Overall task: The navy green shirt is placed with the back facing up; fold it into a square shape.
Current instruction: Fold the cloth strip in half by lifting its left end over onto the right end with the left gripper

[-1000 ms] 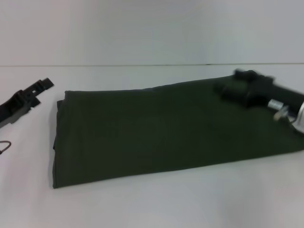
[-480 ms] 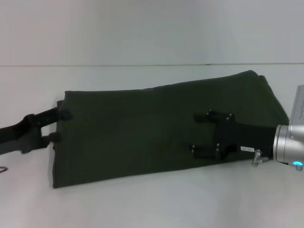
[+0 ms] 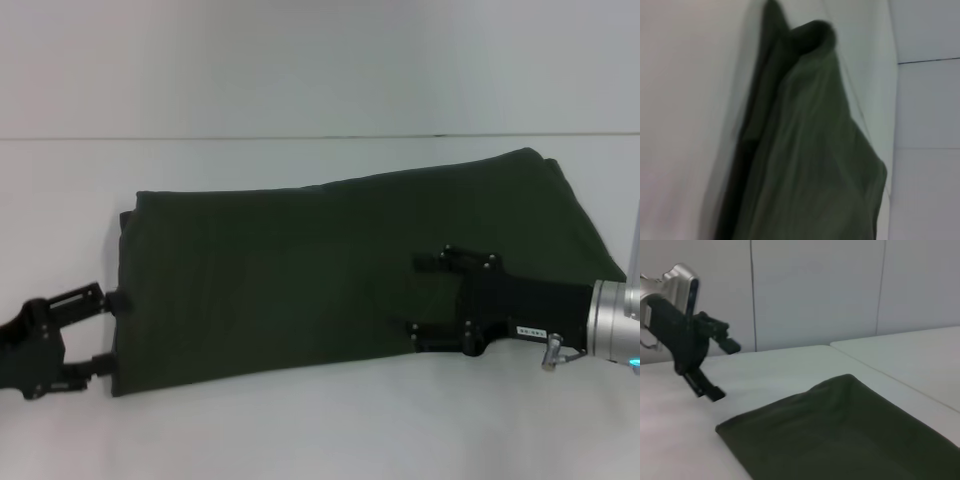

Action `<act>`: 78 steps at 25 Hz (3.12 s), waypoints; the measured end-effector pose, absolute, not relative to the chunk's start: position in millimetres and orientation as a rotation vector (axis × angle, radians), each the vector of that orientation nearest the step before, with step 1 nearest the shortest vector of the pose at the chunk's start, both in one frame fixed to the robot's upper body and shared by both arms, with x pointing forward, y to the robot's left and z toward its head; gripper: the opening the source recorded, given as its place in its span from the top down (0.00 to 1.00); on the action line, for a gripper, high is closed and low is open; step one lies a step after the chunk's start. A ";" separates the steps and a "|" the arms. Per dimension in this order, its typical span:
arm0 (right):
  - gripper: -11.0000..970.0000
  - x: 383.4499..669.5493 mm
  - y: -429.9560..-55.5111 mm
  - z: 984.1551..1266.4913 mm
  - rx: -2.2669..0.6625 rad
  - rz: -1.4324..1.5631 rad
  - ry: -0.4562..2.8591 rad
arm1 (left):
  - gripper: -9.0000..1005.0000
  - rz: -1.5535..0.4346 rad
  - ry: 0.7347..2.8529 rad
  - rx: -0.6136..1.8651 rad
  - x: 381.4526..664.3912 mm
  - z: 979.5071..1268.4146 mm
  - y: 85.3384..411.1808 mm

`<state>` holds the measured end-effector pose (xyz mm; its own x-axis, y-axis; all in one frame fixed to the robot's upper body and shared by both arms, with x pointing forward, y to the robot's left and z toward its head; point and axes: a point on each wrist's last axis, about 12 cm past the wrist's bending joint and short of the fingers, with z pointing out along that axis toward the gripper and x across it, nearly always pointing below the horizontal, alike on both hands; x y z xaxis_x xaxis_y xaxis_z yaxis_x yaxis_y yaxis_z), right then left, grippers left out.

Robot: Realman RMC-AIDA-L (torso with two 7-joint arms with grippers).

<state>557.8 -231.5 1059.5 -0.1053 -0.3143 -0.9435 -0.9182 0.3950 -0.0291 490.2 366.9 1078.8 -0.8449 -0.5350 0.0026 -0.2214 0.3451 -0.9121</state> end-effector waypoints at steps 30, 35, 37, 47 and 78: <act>0.05 546.9 -232.1 1054.8 -1.157 0.767 1.611 | 0.04 -1.374 2.402 -0.860 487.2 1053.9 369.3; 0.05 546.2 -232.3 1054.2 -1.156 0.769 1.613 | 0.04 -1.381 2.396 -0.871 489.1 1051.2 366.5; 0.05 546.1 -232.0 1054.0 -1.157 0.770 1.613 | 0.04 -1.383 2.396 -0.868 490.6 1051.2 365.3; 0.05 545.8 -230.8 1054.3 -1.158 0.775 1.609 | 0.04 -1.406 2.399 -0.841 503.3 1051.1 354.0; 0.05 543.5 -232.7 1054.7 -1.152 0.785 1.606 | 0.05 -1.328 2.429 -0.854 500.5 1052.7 366.1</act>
<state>543.5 -232.7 1054.7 -0.0793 -0.3109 -0.9471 -0.9384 0.3438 -0.0343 500.5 366.1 1052.7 -0.7991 -0.5978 0.0634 -0.3759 0.4146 -0.8287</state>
